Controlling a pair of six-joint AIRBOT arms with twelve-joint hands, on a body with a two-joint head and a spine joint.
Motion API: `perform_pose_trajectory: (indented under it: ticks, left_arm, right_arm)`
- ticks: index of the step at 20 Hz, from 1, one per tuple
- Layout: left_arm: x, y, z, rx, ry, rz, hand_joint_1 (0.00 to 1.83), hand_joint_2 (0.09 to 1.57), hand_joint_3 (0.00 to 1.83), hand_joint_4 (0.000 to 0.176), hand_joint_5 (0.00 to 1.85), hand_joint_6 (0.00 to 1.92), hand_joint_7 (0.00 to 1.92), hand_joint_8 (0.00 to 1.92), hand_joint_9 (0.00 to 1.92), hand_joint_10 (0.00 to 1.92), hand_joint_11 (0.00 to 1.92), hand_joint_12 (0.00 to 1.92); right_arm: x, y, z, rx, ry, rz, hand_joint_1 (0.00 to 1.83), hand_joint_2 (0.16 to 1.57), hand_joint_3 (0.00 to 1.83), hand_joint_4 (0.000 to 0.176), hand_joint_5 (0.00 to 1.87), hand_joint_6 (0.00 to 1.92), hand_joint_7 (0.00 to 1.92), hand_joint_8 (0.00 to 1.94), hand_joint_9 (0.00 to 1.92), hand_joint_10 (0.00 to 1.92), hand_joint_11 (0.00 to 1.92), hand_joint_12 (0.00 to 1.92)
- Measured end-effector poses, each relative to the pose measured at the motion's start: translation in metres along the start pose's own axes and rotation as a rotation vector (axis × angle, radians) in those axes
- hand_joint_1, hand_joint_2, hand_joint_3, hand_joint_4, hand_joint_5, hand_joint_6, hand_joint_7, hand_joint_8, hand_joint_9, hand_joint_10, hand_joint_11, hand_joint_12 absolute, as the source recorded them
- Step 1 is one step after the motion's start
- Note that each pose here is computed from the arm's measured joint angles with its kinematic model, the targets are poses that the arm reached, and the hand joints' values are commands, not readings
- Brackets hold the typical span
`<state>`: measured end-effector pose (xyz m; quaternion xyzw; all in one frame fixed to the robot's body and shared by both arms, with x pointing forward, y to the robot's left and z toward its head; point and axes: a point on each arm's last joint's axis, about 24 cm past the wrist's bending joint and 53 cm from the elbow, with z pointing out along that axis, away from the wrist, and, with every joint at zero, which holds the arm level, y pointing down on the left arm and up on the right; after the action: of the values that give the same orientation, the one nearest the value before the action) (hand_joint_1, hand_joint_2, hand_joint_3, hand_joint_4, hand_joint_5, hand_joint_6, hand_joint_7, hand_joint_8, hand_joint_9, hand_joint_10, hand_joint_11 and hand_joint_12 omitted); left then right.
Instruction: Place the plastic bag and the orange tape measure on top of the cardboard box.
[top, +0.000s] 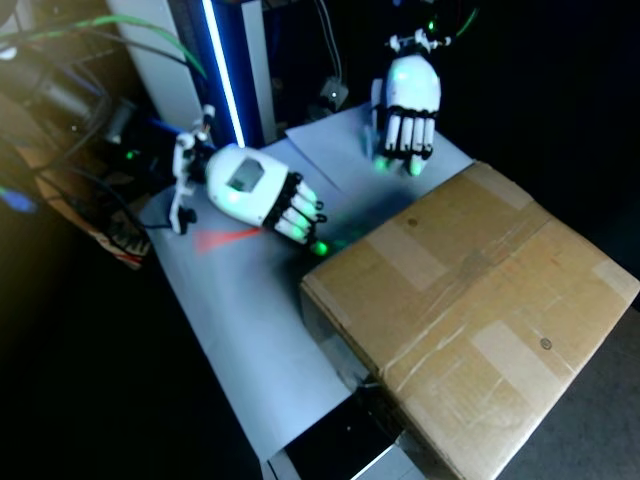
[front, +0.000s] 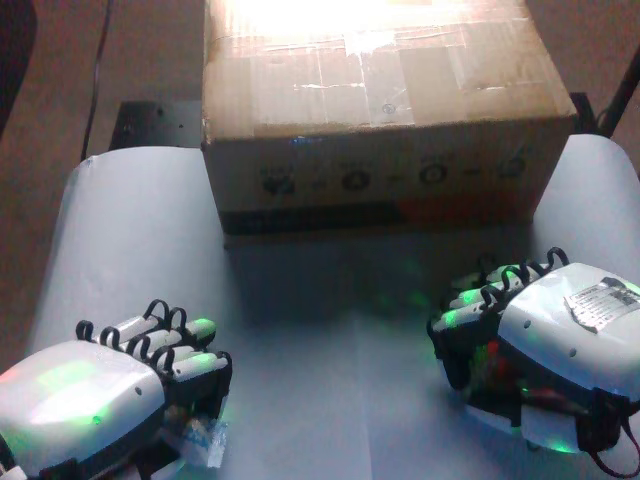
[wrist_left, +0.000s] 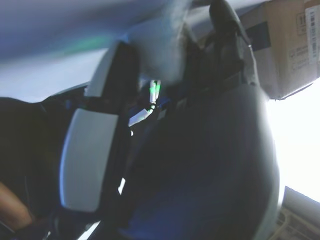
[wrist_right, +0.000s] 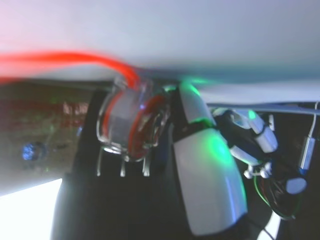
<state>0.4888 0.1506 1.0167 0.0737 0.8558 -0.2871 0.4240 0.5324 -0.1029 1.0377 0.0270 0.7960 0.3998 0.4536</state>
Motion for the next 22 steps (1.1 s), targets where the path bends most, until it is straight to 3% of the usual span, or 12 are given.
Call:
perform_pose_trajectory:
  ticks: [3,4,6,7,9,10,14,15,17,18,21,22]
  left_arm:
    - [-0.004,0.003,0.004,0.003,-0.028,-0.005,1.26,1.41,0.0,0.0,0.39,1.69,0.46,1.76,0.47,1.92,0.2,1.92]
    - [-0.006,0.004,0.005,0.001,-0.038,-0.009,1.26,1.41,0.0,0.0,0.38,1.69,0.44,1.77,0.48,1.92,0.2,1.92]
    - [-0.007,0.007,0.006,-0.003,-0.047,-0.024,1.26,1.42,0.0,0.0,0.37,1.68,0.42,1.8,0.5,1.92,0.24,1.92]
    - [-0.007,0.007,0.007,-0.003,-0.048,-0.023,1.26,1.42,0.0,0.0,0.38,1.71,0.42,1.8,0.49,1.92,0.23,1.92]
    - [-0.009,0.008,0.007,0.0,-0.053,-0.023,1.21,1.47,0.0,0.0,0.31,1.9,0.38,1.91,0.34,1.92,0.04,1.92]
    - [-0.01,0.008,0.007,0.001,-0.055,-0.027,1.21,1.47,0.0,0.0,0.32,1.9,0.38,1.92,0.34,1.92,0.06,1.92]
    - [-0.021,0.003,0.017,0.022,-0.065,-0.022,1.22,1.47,0.0,0.0,0.32,1.91,0.38,1.92,0.33,1.92,0.02,1.9]
    - [-0.023,0.001,0.019,0.026,-0.066,-0.021,1.41,1.33,0.0,0.0,0.47,1.64,0.54,1.59,0.54,1.59,0.4,1.92]
    - [-0.029,-0.004,0.024,0.04,-0.066,-0.023,1.46,1.3,0.0,0.0,0.53,1.54,0.56,1.53,0.59,1.55,0.49,1.92]
    - [-0.039,-0.009,0.026,0.061,-0.083,-0.029,1.26,1.41,0.01,0.0,0.37,1.75,0.43,1.76,0.49,1.91,0.22,1.92]
    - [-0.058,-0.015,0.027,0.105,-0.122,-0.059,1.26,1.41,0.0,0.0,0.36,1.75,0.46,1.74,0.48,1.92,0.2,1.92]
    - [-0.066,-0.019,0.028,0.117,-0.143,-0.056,1.26,1.41,0.0,0.0,0.37,1.71,0.45,1.76,0.49,1.92,0.24,1.92]
  right_arm:
    - [0.0,0.001,0.001,0.0,0.005,-0.001,1.5,1.15,0.0,0.0,0.9,0.72,0.86,1.25,0.82,1.32,0.69,1.74]
    - [0.0,0.002,0.002,-0.002,0.005,0.001,1.37,1.19,0.0,0.0,0.85,0.81,0.8,1.38,0.79,1.53,0.87,1.6]
    - [-0.002,0.004,0.003,-0.008,0.0,-0.005,1.37,1.19,0.0,0.0,0.82,0.85,0.81,1.36,0.8,1.54,0.91,1.56]
    - [-0.002,0.005,0.003,-0.011,0.001,-0.012,1.47,1.21,0.01,0.0,0.73,0.94,0.74,1.37,0.73,1.5,0.64,1.75]
    - [-0.003,0.008,0.005,-0.017,0.004,-0.016,1.49,1.22,0.0,0.0,0.7,1.02,0.72,1.4,0.72,1.45,0.56,1.79]
    - [-0.004,0.009,0.006,-0.02,0.005,-0.015,1.37,1.18,0.0,0.0,0.85,0.85,0.8,1.4,0.81,1.46,0.84,1.58]
    - [-0.009,0.013,0.005,-0.027,0.013,-0.049,1.37,1.17,0.0,0.0,0.87,0.83,0.84,1.33,0.84,1.44,0.9,1.57]
    - [-0.009,0.016,0.003,-0.03,0.016,-0.054,1.37,1.17,0.0,0.0,0.88,0.82,0.84,1.35,0.83,1.46,0.88,1.59]
    - [-0.011,0.022,-0.002,-0.038,0.025,-0.062,1.36,1.2,0.0,0.0,0.85,0.85,0.77,1.44,0.77,1.55,0.84,1.65]
    - [-0.014,0.026,-0.004,-0.043,0.024,-0.068,1.38,1.15,0.0,0.0,0.97,0.72,0.84,1.28,0.88,1.41,0.88,1.63]
    - [-0.026,0.037,-0.005,-0.07,-0.001,-0.082,1.36,1.19,0.0,0.0,0.86,0.85,0.77,1.43,0.79,1.55,0.86,1.76]
    - [-0.033,0.044,-0.005,-0.09,-0.022,-0.092,1.26,1.16,0.0,0.0,0.95,0.78,0.88,1.46,0.99,1.61,0.91,1.79]
